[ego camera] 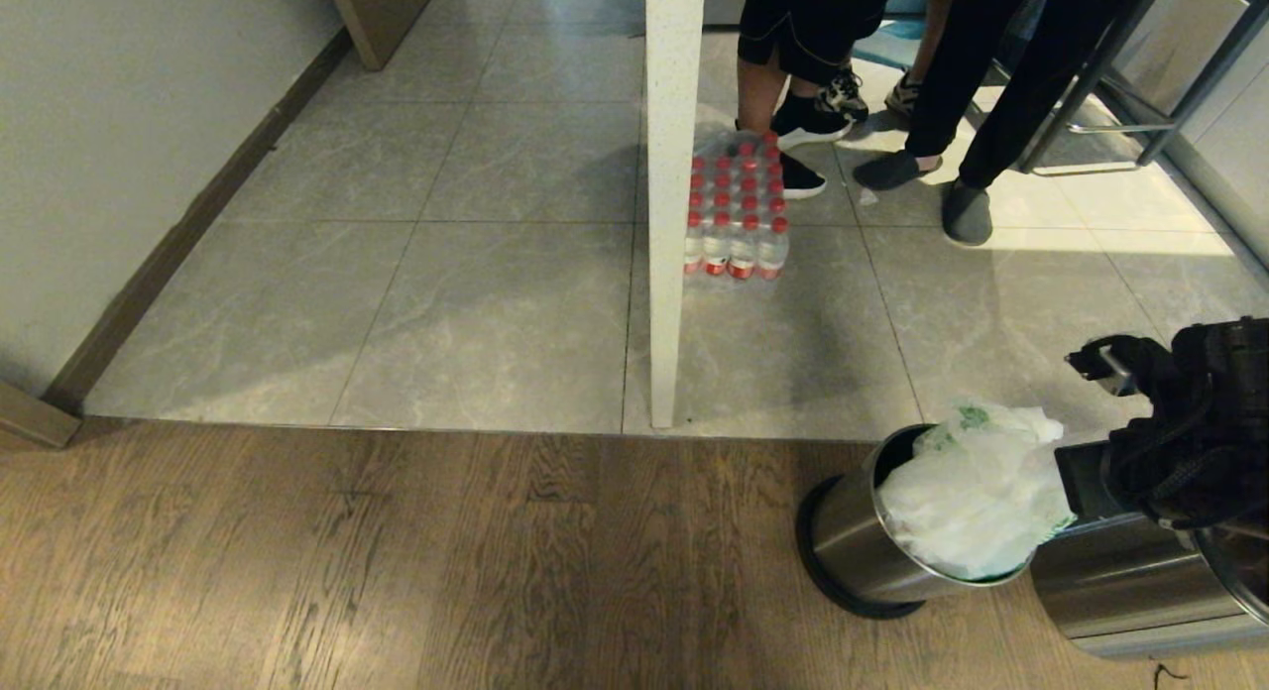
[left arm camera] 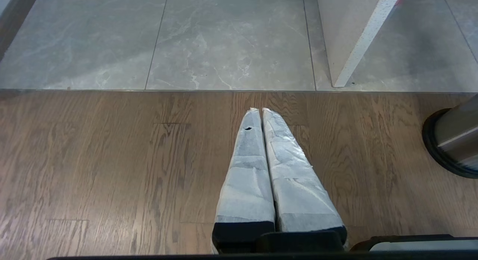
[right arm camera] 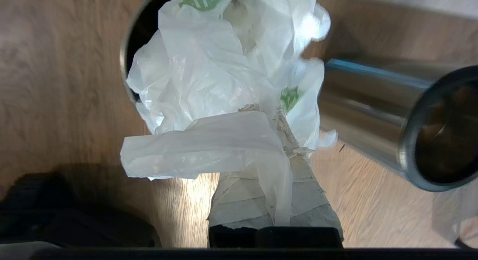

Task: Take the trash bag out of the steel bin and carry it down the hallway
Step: Pick up the trash bag

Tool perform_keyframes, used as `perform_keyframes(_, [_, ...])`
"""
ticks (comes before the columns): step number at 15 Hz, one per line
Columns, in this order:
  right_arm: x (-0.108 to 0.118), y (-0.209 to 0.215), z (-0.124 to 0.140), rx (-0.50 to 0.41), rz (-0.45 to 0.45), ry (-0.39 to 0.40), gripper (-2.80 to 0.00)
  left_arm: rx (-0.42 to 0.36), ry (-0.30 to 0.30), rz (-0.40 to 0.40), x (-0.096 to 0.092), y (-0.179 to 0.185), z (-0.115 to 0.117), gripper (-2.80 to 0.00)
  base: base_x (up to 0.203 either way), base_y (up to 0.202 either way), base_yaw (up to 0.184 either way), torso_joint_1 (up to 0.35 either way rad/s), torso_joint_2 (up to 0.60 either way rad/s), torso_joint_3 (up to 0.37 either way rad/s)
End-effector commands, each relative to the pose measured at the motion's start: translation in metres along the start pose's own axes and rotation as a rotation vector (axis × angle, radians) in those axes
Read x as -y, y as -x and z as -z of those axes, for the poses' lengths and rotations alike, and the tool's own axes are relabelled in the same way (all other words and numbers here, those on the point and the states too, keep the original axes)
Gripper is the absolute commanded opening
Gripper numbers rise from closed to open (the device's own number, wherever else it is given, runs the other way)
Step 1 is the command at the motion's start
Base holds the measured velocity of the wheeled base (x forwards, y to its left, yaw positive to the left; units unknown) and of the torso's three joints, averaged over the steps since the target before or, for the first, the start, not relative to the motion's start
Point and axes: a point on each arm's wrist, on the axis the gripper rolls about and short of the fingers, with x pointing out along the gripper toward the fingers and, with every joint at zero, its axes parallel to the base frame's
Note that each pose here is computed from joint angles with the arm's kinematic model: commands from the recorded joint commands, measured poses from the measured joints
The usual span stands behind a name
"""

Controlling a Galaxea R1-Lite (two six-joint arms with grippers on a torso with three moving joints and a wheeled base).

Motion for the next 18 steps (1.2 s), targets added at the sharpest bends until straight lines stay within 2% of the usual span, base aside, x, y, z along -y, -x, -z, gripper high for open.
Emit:
perform_keyframes(1, [0.006,0.032,-0.007,0.089,0.009,-0.013,-2.8,0.0,0.001,0.0,0.0,0.0,0.0,-2.8,0.0,0.0,0.0,0.0,0.0,0.0])
perform_keyframes(5, [0.008,0.065,-0.003,0.137,0.0,-0.011,-2.8,0.0,0.0,0.0,0.0,0.0,0.0,-2.8,0.0,0.0,0.0,0.0,0.0,0.0])
perform_keyframes(7, [0.006,0.065,0.011,0.093,-0.008,-0.004,-2.8,0.0,0.001,0.0,0.0,0.0,0.0,-2.8,0.0,0.0,0.0,0.0,0.0,0.0])
perform_keyframes(9, [0.002,0.057,0.027,0.028,-0.023,-0.01,-2.8,0.0,0.001,0.0,0.0,0.0,0.0,-2.8,0.0,0.0,0.0,0.0,0.0,0.0])
perform_keyframes(11, [-0.002,0.043,0.03,-0.021,-0.032,-0.034,-2.8,0.0,0.001,0.0,0.0,0.0,0.0,-2.8,0.0,0.0,0.0,0.0,0.0,0.0])
perform_keyframes(15, [-0.009,0.018,0.023,-0.031,-0.04,-0.046,-2.8,0.0,0.001,0.0,0.0,0.0,0.0,-2.8,0.0,0.0,0.0,0.0,0.0,0.0])
perform_keyframes(18, [-0.013,-0.002,0.009,-0.029,-0.043,-0.053,-2.8,0.0,-0.001,0.0,0.0,0.0,0.0,-2.8,0.0,0.0,0.0,0.0,0.0,0.0])
